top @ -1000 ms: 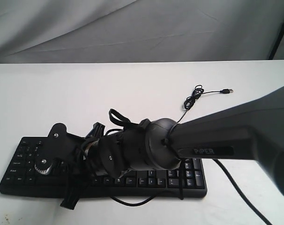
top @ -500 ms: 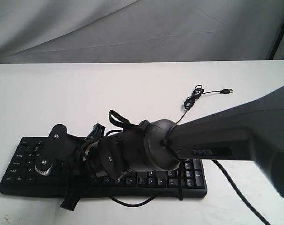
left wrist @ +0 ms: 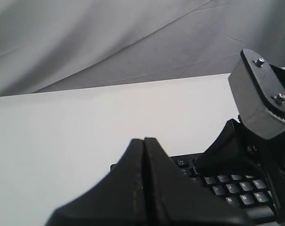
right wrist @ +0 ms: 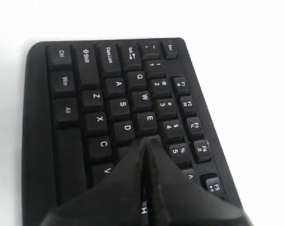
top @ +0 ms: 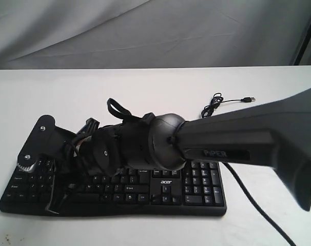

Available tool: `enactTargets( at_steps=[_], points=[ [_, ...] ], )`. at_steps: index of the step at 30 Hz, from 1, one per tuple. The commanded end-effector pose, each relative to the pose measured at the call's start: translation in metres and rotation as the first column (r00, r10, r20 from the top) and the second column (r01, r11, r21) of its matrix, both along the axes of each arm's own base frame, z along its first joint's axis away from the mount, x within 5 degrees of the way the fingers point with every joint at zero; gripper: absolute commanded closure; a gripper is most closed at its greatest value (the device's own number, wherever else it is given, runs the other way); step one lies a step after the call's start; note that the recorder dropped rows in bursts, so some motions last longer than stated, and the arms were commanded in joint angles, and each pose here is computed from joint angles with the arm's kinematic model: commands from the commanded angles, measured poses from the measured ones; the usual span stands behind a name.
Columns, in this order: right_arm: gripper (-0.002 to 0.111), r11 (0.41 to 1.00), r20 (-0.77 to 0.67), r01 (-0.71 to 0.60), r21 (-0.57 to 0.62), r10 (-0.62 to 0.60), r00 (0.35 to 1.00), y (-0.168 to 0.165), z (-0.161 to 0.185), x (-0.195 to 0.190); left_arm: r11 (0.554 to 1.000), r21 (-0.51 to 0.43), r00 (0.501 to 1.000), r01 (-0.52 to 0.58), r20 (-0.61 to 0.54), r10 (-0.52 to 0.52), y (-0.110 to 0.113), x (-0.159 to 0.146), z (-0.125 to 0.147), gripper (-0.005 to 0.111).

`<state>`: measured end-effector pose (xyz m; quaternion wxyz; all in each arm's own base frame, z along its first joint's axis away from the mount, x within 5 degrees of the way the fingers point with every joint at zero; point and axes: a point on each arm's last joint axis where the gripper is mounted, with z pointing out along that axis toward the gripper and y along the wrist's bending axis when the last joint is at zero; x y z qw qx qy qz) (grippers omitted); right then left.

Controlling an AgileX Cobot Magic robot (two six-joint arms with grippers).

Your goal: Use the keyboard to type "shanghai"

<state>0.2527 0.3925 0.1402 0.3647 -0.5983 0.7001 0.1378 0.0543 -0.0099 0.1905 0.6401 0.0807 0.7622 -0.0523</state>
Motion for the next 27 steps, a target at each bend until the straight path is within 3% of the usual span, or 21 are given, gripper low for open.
enactTargets(
  at_steps=[1, 27],
  points=[
    [0.108, 1.0, -0.005, -0.005, -0.023, 0.004, 1.0, 0.002, -0.014, 0.001, 1.0, -0.003, 1.0, 0.004, 0.004, -0.004, 0.0, 0.0, -0.001, 0.107],
    [0.108, 0.999, 0.017, 0.007, -0.035, -0.007, 1.0, 0.002, -0.034, 0.005, 1.0, -0.003, 1.0, 0.004, 0.004, -0.004, 0.0, 0.0, -0.001, 0.107]
  ],
)
